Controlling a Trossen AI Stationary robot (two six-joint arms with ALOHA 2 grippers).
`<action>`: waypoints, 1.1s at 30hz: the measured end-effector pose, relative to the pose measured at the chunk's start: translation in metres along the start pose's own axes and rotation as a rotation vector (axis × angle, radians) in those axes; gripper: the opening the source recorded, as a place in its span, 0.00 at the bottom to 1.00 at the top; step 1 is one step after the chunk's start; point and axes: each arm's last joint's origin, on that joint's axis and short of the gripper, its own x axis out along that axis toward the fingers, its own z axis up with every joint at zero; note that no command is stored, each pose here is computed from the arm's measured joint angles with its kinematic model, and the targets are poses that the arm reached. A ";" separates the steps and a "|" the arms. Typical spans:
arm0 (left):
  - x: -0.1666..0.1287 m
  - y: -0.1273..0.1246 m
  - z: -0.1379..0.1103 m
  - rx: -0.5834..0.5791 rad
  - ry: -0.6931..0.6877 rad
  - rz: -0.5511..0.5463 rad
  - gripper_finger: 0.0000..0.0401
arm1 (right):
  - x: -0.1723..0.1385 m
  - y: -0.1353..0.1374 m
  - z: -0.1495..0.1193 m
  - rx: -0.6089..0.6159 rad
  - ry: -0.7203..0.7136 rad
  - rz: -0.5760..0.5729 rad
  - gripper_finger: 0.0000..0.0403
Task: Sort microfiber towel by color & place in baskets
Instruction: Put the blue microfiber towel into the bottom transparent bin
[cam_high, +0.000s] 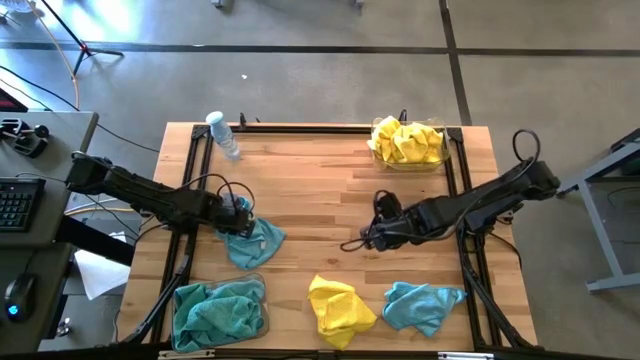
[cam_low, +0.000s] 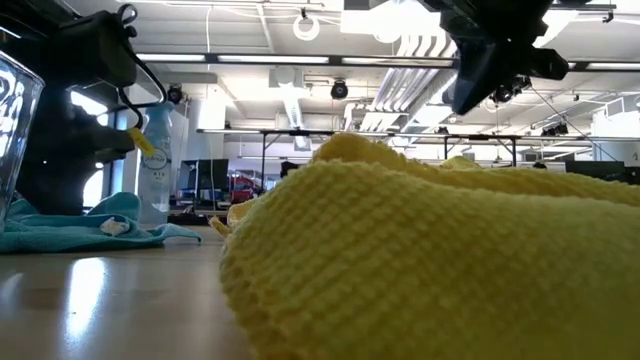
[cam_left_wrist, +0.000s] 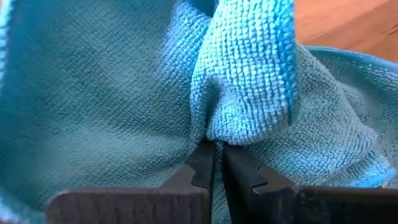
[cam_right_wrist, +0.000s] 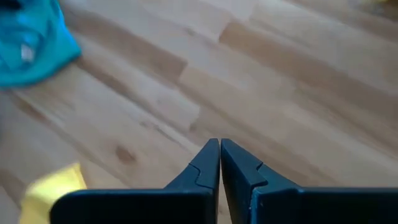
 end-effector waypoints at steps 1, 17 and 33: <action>-0.003 -0.002 0.001 -0.001 0.000 0.001 0.02 | 0.003 0.000 -0.003 -0.006 0.014 0.005 0.02; -0.137 -0.070 -0.009 -0.060 -0.026 0.058 0.00 | 0.061 -0.066 -0.045 -0.093 0.070 0.284 0.00; -0.197 -0.177 -0.110 -0.207 0.093 0.128 0.00 | 0.040 -0.116 -0.052 -0.324 0.085 0.473 0.00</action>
